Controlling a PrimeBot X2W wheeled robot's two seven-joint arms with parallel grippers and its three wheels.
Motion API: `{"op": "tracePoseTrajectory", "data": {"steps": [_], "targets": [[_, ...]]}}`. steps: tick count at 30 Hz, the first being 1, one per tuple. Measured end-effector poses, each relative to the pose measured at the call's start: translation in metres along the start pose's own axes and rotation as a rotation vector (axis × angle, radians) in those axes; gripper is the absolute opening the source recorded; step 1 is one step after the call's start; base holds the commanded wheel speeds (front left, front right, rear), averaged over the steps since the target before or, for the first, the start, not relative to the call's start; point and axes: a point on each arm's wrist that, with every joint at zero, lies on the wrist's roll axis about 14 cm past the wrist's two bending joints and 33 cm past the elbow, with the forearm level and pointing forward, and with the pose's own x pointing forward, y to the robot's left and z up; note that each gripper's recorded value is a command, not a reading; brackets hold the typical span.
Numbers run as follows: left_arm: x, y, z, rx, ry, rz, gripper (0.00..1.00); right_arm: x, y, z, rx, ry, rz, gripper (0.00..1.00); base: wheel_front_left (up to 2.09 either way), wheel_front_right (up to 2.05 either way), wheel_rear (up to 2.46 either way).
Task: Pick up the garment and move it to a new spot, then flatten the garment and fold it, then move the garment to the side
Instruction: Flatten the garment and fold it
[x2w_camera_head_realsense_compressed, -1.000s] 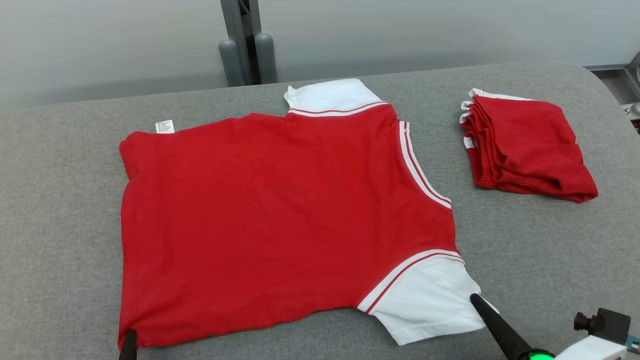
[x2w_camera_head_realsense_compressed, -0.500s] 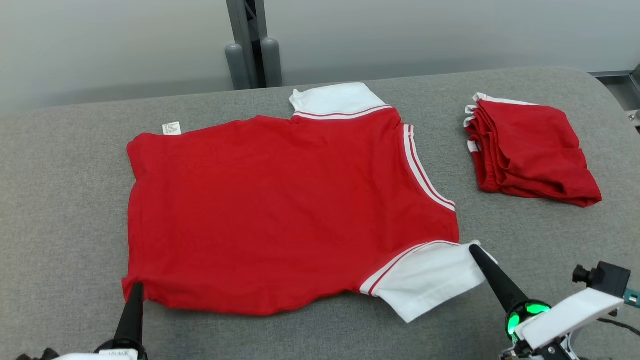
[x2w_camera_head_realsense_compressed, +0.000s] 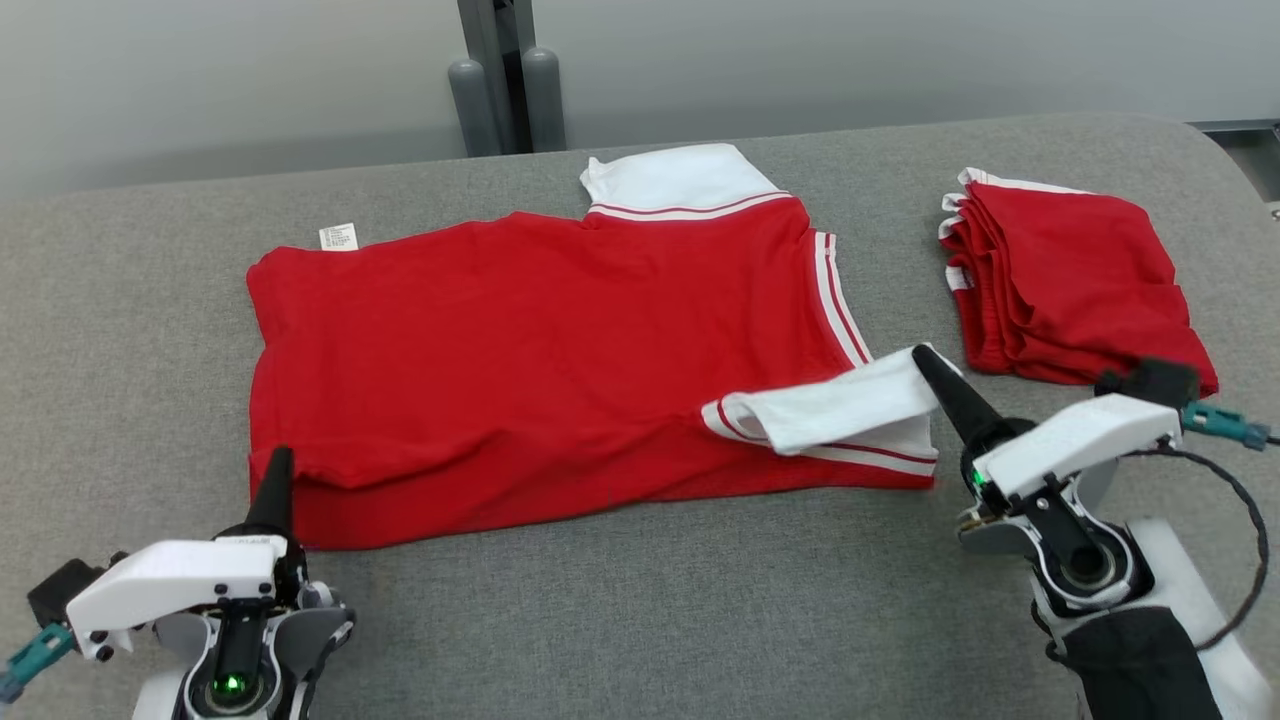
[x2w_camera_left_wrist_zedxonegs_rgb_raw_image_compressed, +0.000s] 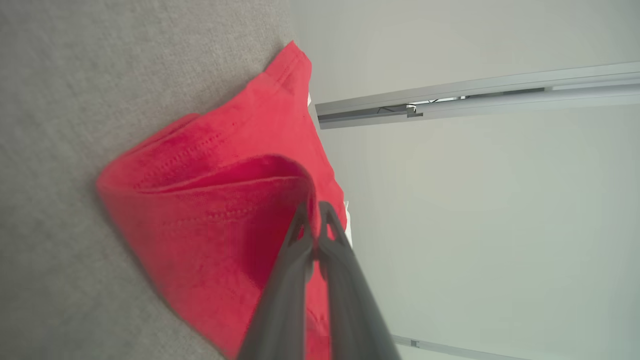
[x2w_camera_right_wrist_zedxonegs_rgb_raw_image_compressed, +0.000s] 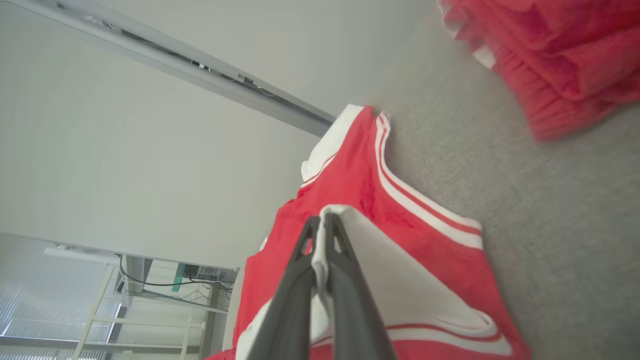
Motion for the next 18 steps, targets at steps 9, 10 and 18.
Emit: {"op": "tracePoseTrajectory", "data": {"steps": [9, 10, 18], "targets": [[0.032, 0.008, 0.0, 0.041, -0.001, 0.047, 0.0, 0.042, -0.006, -0.008, -0.054, 0.085, -0.079, 0.0, 0.0, 0.0, 0.0], [0.035, 0.009, -0.001, 0.051, 0.002, 0.051, 0.0, 0.045, -0.007, -0.009, -0.061, 0.093, -0.087, 0.0, 0.0, 0.0, 0.0], [0.047, 0.019, 0.001, 0.105, -0.007, 0.074, 0.0, 0.064, -0.005, -0.017, -0.106, 0.152, -0.122, 0.07, 0.0, 0.0, 0.0]]}}
